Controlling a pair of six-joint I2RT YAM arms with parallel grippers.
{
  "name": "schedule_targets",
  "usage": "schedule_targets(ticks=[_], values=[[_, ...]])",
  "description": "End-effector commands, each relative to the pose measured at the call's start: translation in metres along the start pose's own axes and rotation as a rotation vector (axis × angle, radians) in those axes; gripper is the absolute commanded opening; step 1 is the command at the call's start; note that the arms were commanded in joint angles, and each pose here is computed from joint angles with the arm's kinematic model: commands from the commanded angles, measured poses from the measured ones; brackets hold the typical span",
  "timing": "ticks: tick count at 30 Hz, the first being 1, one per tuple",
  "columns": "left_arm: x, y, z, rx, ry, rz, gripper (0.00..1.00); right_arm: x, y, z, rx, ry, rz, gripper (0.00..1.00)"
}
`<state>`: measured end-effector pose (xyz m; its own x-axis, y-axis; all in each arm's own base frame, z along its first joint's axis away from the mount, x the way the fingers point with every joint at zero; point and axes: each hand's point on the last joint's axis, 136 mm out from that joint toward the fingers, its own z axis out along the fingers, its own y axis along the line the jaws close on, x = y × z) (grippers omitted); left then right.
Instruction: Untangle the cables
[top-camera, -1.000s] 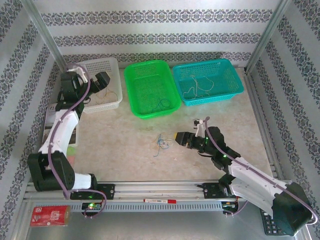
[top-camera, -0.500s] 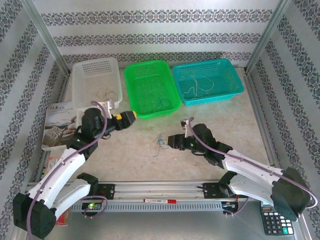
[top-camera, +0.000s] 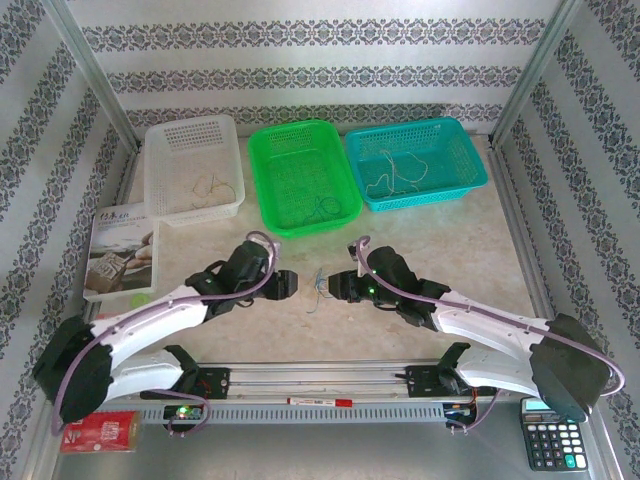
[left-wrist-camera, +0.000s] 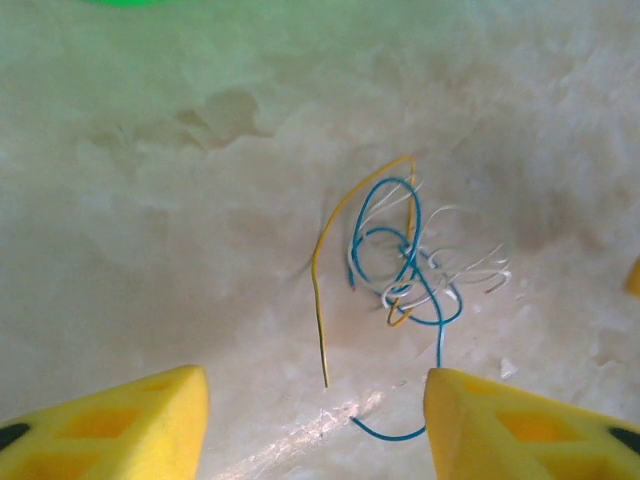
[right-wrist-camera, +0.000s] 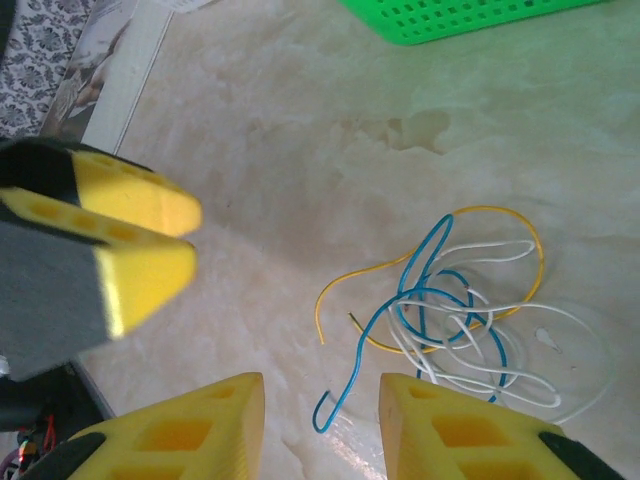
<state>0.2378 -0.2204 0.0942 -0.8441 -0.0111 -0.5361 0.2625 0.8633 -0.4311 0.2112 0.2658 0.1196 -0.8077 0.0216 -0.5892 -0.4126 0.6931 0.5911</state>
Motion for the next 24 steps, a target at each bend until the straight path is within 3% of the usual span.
schedule_targets(ticks=[1,5,24], values=[[-0.005,-0.008,0.009,-0.023,-0.002,0.082,0.51,-0.006,-0.004,-0.002,0.026,-0.036,-0.017,0.35],[0.000,-0.014,0.024,-0.043,0.032,0.134,0.41,-0.005,-0.013,-0.007,0.040,-0.054,0.004,0.35],[0.012,-0.016,0.066,-0.095,0.111,0.200,0.31,-0.007,-0.029,-0.023,0.049,-0.101,0.050,0.34]])
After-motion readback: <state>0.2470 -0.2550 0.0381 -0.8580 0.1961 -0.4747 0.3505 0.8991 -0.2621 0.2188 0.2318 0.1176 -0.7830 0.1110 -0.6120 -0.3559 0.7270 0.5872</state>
